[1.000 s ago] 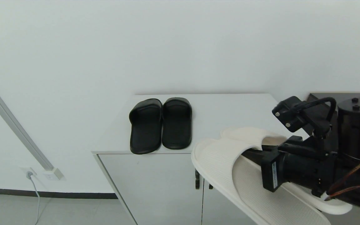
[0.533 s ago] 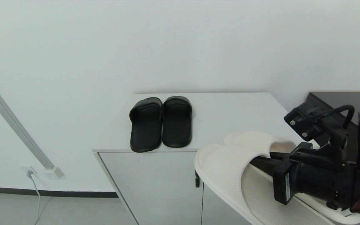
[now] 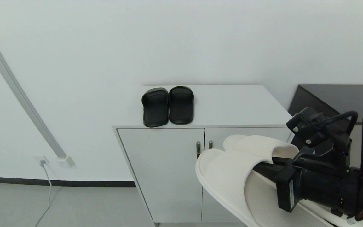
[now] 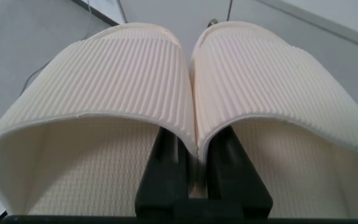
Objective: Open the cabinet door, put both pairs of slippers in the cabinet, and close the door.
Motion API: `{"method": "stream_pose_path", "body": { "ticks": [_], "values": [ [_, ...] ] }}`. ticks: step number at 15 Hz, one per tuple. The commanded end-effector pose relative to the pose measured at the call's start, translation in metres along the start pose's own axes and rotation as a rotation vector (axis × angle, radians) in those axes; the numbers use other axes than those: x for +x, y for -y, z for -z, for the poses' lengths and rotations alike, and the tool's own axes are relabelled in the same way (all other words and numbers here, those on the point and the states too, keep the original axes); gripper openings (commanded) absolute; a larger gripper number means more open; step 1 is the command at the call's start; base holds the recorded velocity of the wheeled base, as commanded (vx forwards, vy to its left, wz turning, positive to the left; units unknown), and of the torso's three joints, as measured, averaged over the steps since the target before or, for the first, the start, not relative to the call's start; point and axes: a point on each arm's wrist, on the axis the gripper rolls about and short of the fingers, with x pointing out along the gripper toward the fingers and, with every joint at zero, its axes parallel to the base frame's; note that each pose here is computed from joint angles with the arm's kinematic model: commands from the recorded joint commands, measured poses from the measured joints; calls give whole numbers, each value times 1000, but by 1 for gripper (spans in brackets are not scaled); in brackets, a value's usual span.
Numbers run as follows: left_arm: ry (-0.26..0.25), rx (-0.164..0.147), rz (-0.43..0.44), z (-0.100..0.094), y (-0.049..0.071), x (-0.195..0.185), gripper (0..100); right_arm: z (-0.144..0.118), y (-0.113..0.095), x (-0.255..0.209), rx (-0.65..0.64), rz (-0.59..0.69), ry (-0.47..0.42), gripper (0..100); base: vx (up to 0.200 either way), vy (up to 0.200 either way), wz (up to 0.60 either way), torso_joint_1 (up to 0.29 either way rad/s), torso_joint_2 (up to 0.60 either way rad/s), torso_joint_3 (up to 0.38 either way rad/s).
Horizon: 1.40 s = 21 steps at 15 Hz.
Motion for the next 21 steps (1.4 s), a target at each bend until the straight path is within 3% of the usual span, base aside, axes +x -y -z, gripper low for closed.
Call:
{"method": "stream_pose_path", "body": {
  "ticks": [1,14,15,21],
  "values": [
    [-1,-1,0,0,0,0,0,1,0,1,-1,2,-5,0,0,0,0,0,0,0],
    [0,1,-1,0,0,0,0,9,1,-3,-6,5,-25,0,0,0,0,0,0,0],
    [-3,1,0,0,0,0,100,9,1,-3,-7,3,-27,0,0,0,0,0,0,0],
    [0,1,-1,0,0,0,100,10,1,-3,-31,2,-31,0,0,0,0,-157,406,246]
  ]
}}
